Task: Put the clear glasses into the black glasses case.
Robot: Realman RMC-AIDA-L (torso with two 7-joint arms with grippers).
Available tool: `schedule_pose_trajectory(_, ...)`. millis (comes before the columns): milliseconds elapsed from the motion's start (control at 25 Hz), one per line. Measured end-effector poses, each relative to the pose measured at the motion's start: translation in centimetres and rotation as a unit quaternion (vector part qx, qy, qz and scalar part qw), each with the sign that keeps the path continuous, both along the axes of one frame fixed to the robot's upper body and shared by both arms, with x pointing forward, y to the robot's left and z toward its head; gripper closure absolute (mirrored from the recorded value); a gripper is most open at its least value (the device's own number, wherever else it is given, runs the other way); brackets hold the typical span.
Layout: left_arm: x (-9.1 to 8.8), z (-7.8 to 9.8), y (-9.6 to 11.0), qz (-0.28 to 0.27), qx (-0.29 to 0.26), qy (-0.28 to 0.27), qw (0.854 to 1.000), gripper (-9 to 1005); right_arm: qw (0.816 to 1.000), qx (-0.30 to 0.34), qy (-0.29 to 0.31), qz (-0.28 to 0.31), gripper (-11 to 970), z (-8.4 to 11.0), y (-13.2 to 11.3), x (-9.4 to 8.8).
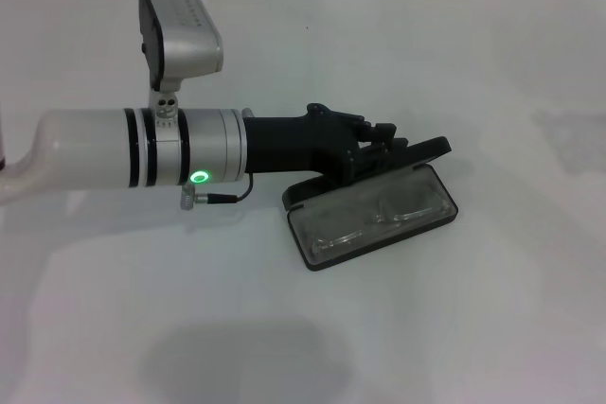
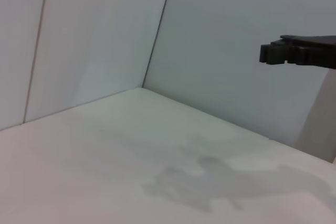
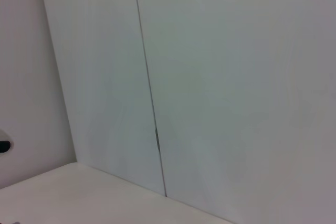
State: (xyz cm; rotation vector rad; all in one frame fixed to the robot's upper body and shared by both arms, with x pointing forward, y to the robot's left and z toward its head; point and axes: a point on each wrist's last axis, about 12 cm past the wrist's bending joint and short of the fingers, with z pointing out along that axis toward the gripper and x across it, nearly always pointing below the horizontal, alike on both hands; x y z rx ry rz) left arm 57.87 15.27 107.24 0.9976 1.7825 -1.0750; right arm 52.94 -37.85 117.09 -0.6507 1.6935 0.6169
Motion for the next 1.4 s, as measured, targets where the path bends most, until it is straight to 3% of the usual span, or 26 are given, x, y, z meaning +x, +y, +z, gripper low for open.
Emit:
schedule_pose_trajectory(960,-3.0,-3.0,1.0,-0.009,0.017,0.044,0.999,745,1.000,0.017,-0.005,0.019,869,-0.6,0.8,0.1)
schedule_pose_trajectory(1160,-3.2,-2.8,0.9,-0.022,0.003,0.037,0.999,744,0.999,0.023,-0.004,0.023,863,-0.7,0.9,0.2)
schedule_pose_trajectory(1400,-3.5,-1.2,0.4,-0.061,-0.041,0.016,0.997,743,1.000,0.025,0.002,0.019,857,-1.0,0.7,0.0)
